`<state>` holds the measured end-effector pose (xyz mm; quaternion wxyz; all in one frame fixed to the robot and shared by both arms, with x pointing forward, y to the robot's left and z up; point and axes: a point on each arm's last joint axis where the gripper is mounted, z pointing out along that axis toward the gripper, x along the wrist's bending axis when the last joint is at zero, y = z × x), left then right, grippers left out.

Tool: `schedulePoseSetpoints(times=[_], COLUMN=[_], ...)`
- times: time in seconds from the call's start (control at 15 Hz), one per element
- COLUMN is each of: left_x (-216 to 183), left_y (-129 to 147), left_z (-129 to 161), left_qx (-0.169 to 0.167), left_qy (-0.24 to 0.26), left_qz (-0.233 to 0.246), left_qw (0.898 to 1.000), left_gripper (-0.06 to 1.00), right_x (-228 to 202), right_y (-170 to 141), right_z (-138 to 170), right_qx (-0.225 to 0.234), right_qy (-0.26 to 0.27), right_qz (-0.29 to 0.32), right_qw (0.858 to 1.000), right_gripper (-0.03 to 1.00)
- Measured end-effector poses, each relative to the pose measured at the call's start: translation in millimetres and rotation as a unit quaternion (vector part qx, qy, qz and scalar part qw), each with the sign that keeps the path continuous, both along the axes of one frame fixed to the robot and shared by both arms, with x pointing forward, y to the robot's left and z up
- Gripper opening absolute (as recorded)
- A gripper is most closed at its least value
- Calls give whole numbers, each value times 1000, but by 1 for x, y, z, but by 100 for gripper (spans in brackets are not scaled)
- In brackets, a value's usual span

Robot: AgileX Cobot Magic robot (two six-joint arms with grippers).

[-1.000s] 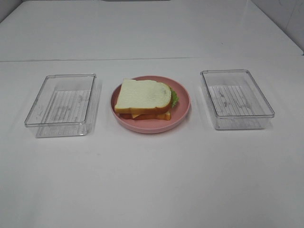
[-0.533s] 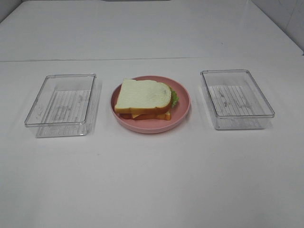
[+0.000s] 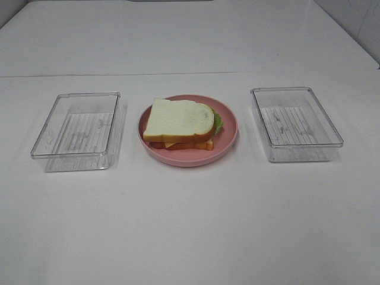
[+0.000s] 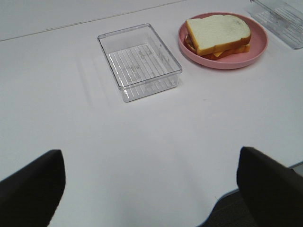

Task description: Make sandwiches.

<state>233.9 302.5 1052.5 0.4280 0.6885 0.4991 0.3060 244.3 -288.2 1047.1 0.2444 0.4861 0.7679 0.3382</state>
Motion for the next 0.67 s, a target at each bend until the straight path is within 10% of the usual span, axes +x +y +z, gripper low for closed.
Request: schedulePoseSetpoints(times=[0.67], left_x=[-1], left_y=[-2], left_z=[0], left_qx=[0], left_qy=[0], left_qz=[181], left_qw=[983], left_gripper=[92], right_x=[-13], right_y=[-2], right_z=[0], right_qx=[8], right_qy=[-55], right_qz=[-113], right_qw=[992], right_gripper=[75])
